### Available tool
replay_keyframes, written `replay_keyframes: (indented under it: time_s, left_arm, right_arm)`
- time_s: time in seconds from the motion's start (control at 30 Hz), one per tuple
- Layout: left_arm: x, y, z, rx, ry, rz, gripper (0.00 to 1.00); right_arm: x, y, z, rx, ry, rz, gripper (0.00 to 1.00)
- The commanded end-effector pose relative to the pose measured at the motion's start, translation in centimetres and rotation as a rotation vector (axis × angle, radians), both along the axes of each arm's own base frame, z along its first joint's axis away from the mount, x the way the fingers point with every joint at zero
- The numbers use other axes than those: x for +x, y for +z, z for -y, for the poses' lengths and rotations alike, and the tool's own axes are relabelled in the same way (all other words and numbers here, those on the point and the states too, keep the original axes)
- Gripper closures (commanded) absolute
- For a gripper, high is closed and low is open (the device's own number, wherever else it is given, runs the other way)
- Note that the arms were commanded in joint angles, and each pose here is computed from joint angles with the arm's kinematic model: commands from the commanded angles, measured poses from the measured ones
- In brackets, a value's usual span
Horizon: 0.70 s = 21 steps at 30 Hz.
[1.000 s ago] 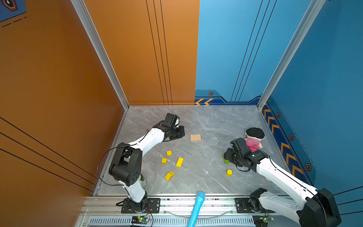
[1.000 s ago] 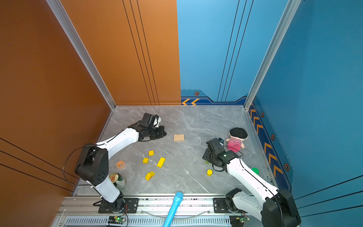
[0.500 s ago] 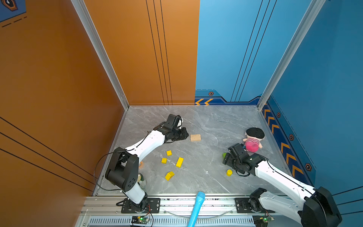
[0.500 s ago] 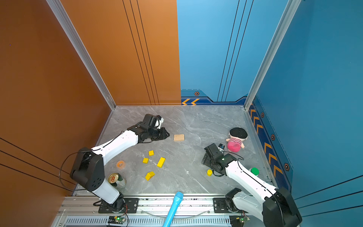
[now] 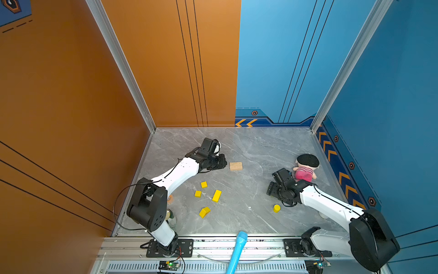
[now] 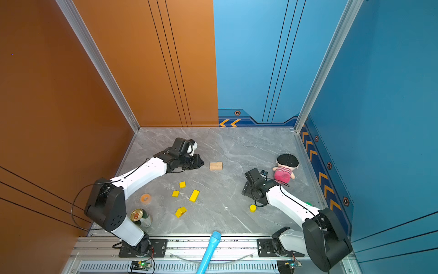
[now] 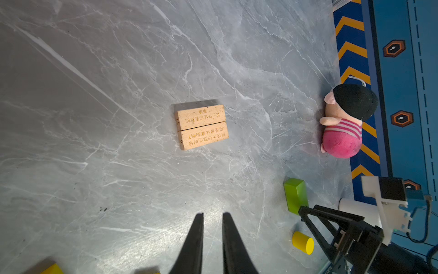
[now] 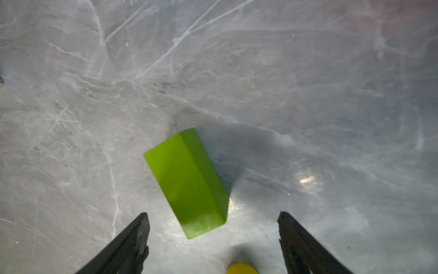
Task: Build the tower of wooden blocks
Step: 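Swing the right gripper away over the lime-green block, then lower the right gripper and grasp the lime-green block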
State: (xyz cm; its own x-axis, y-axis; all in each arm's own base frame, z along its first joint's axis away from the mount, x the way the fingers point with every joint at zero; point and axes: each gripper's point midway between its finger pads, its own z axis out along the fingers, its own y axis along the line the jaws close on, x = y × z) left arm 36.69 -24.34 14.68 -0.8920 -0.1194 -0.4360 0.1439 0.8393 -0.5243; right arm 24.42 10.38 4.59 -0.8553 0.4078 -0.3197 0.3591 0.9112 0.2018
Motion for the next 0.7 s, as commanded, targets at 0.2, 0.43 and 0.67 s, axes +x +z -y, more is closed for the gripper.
replay_keyframes:
  time_s: [0.2, 0.43, 0.67]
  left_arm:
    - [-0.4, 0.3, -0.3, 0.025, -0.006, 0.003, 0.85]
    - [-0.4, 0.3, -0.3, 0.027, -0.009, 0.003, 0.86]
    - [-0.4, 0.2, -0.2, 0.026, -0.012, 0.0, 0.88]
  right_arm:
    - [1.6, 0.0, -3.1, 0.073, 0.083, 0.002, 0.21]
    - [1.3, -0.2, -4.9, 0.115, 0.101, -0.012, 0.23]
    - [1.7, -0.2, -7.0, 0.134, 0.136, -0.016, 0.23]
